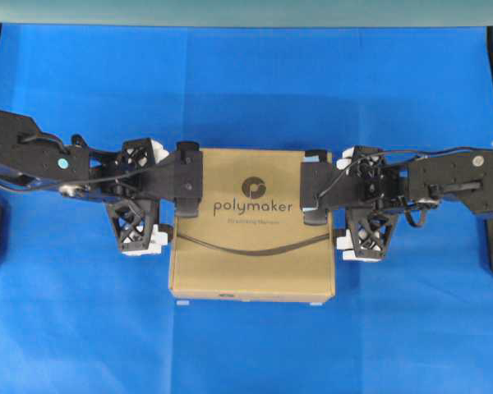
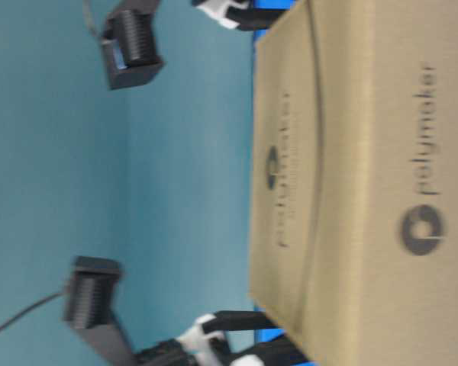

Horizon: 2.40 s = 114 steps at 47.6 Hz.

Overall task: Lift up the cardboard box by clamping it between your arms.
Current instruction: 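Raise both arms together, lifting the clamped box off the table, then lower both arms to set the box back on the table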

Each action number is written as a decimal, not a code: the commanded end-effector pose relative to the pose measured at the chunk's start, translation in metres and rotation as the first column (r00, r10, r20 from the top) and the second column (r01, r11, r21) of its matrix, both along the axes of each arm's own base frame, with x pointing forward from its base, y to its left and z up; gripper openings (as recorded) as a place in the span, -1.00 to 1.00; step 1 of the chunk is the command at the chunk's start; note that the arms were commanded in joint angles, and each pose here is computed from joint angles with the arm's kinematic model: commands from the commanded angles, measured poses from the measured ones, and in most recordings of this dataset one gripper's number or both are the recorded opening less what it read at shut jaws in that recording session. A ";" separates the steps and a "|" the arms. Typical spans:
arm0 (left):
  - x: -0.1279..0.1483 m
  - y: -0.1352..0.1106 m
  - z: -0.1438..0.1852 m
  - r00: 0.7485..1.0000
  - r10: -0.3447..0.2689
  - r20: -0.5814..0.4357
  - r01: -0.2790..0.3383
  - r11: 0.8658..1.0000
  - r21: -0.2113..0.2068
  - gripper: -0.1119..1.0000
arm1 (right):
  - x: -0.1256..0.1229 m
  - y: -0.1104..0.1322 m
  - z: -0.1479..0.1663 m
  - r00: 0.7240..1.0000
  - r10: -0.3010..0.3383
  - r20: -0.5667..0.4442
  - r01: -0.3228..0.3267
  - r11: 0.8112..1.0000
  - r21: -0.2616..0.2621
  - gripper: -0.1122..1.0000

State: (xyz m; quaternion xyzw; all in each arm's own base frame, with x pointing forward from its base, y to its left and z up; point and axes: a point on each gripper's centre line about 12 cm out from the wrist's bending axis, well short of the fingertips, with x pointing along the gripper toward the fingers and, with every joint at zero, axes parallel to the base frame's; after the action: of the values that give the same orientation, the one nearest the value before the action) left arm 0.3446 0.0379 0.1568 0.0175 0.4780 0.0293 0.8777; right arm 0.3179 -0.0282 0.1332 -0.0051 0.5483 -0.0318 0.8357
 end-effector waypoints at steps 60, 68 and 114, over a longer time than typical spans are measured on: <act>0.005 0.004 0.255 0.990 0.028 0.137 -0.030 0.999 0.011 0.76 | 0.007 -0.004 0.257 0.996 -0.060 0.068 0.060 0.998 0.004 0.99; 0.005 0.004 0.258 0.989 0.028 0.144 -0.030 0.999 0.012 0.76 | 0.007 -0.005 0.255 0.996 -0.063 0.061 0.063 0.998 0.003 0.99; 0.009 0.004 0.229 0.990 0.024 0.140 -0.026 1.000 0.014 0.76 | 0.006 -0.011 0.219 0.992 -0.054 0.113 0.056 0.998 -0.017 0.99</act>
State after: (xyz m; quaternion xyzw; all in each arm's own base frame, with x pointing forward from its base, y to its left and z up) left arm 0.3410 0.0448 0.3792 0.0191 0.4652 0.0462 0.8838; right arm 0.3121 -0.0335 0.3484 -0.0055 0.5519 -0.0460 0.8326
